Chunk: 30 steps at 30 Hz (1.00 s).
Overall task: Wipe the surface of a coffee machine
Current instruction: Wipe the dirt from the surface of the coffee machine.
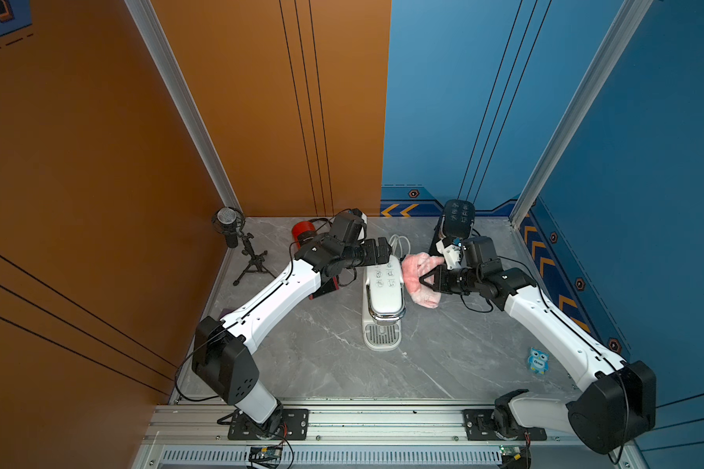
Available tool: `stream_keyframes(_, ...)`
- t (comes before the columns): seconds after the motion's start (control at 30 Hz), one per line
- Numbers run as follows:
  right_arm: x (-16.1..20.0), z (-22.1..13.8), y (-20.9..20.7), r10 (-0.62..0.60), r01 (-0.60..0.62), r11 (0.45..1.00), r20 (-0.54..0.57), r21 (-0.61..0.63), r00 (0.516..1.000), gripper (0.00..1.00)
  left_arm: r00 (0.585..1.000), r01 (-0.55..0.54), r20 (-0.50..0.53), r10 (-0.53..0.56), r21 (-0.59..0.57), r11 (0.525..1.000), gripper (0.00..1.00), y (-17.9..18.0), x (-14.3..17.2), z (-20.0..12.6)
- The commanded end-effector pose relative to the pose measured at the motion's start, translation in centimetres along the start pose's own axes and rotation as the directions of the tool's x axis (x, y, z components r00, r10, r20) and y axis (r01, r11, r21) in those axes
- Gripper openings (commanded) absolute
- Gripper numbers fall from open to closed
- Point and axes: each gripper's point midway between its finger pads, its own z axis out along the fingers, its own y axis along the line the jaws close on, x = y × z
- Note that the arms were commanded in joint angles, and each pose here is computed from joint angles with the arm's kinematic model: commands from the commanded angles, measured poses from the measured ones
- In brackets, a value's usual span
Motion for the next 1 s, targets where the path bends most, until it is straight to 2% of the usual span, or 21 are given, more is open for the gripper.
stream_keyframes(0.0, -1.6, -0.8, 1.8, 0.013, -0.009, 0.994, 0.039, -0.105, 0.999, 0.0, 0.999, -0.028, -0.041, 0.031, 0.069, 0.997, 0.99, -1.7, 0.3, 0.7)
stream_keyframes(0.17, -1.7, 0.9, 1.7, 0.069, -0.063, 0.985, 0.032, -0.162, 0.997, 0.0, 0.996, -0.046, -0.076, 0.054, 0.104, 0.994, 0.99, -3.1, 1.2, 1.7)
stream_keyframes(0.33, -0.8, 2.5, 0.7, 0.103, -0.098, 0.983, 0.021, -0.158, 0.994, 0.0, 0.993, -0.06, -0.094, 0.072, 0.123, 0.991, 0.99, -4.0, 1.8, 2.3)
stream_keyframes(0.67, 3.7, 7.0, -3.1, 0.134, -0.135, 0.991, -0.032, -0.019, 0.99, 0.0, 0.985, -0.093, -0.132, 0.11, 0.134, 0.987, 1.0, -4.6, 3.5, 3.4)
stream_keyframes(0.97, 9.9, 13.5, -8.9, 0.15, -0.126, 0.98, -0.151, 0.156, 0.977, 0.0, 0.982, -0.104, -0.142, 0.123, 0.135, 0.985, 1.0, -4.1, 4.4, 2.4)
